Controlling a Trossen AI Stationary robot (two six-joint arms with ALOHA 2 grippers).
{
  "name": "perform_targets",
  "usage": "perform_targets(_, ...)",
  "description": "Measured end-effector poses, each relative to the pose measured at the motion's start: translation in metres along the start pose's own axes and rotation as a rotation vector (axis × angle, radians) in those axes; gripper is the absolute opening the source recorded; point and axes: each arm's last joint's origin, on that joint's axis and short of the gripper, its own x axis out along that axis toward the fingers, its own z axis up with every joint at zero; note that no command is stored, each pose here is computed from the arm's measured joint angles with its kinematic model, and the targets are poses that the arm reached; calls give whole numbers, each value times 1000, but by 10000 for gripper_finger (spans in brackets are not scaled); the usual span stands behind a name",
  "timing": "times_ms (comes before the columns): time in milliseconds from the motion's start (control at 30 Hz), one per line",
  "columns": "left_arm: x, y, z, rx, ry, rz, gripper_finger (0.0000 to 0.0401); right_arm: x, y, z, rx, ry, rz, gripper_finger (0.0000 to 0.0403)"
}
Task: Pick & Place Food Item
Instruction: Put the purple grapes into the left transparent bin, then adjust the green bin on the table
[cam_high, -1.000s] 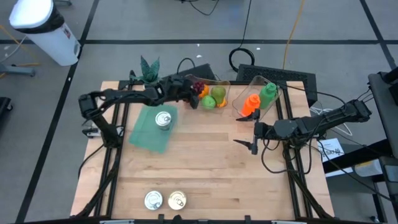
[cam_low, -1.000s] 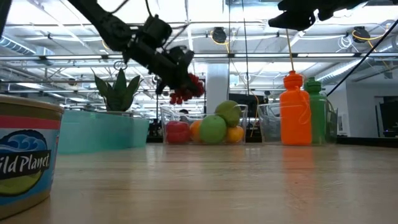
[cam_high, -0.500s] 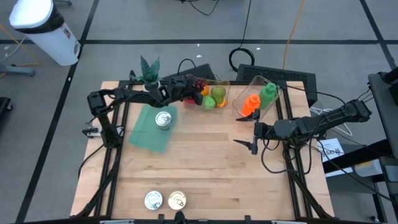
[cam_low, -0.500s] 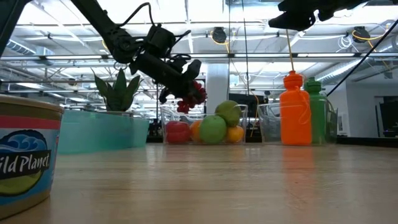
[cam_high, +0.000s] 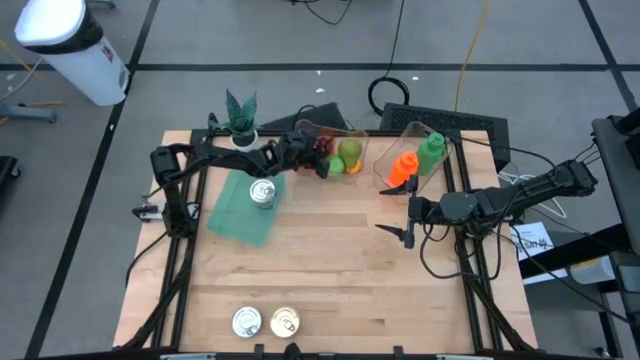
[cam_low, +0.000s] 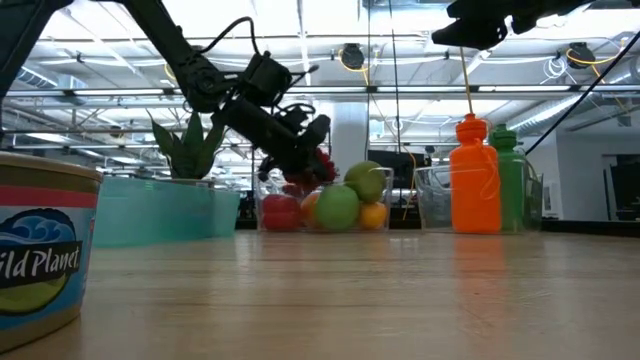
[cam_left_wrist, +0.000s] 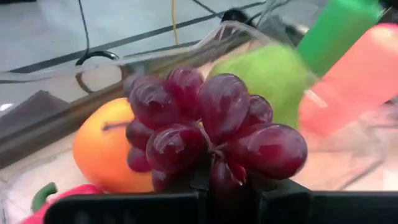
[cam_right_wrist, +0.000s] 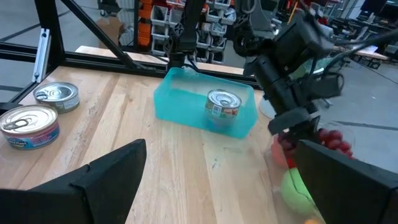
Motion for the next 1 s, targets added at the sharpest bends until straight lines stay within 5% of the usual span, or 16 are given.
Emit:
perform_targets(267, 0, -2, 2, -14, -37, -8, 50, 0, 0, -1, -2, 6, 0, 394)
perform_targets(700, -3, -2, 5, -17, -37, -8, 269, 0, 0, -1, -3, 7, 1, 394)
perform_targets(1000, -44, -13, 42, -9, -87, -53, 337, 0, 0, -1, -5, 11, 1, 394)
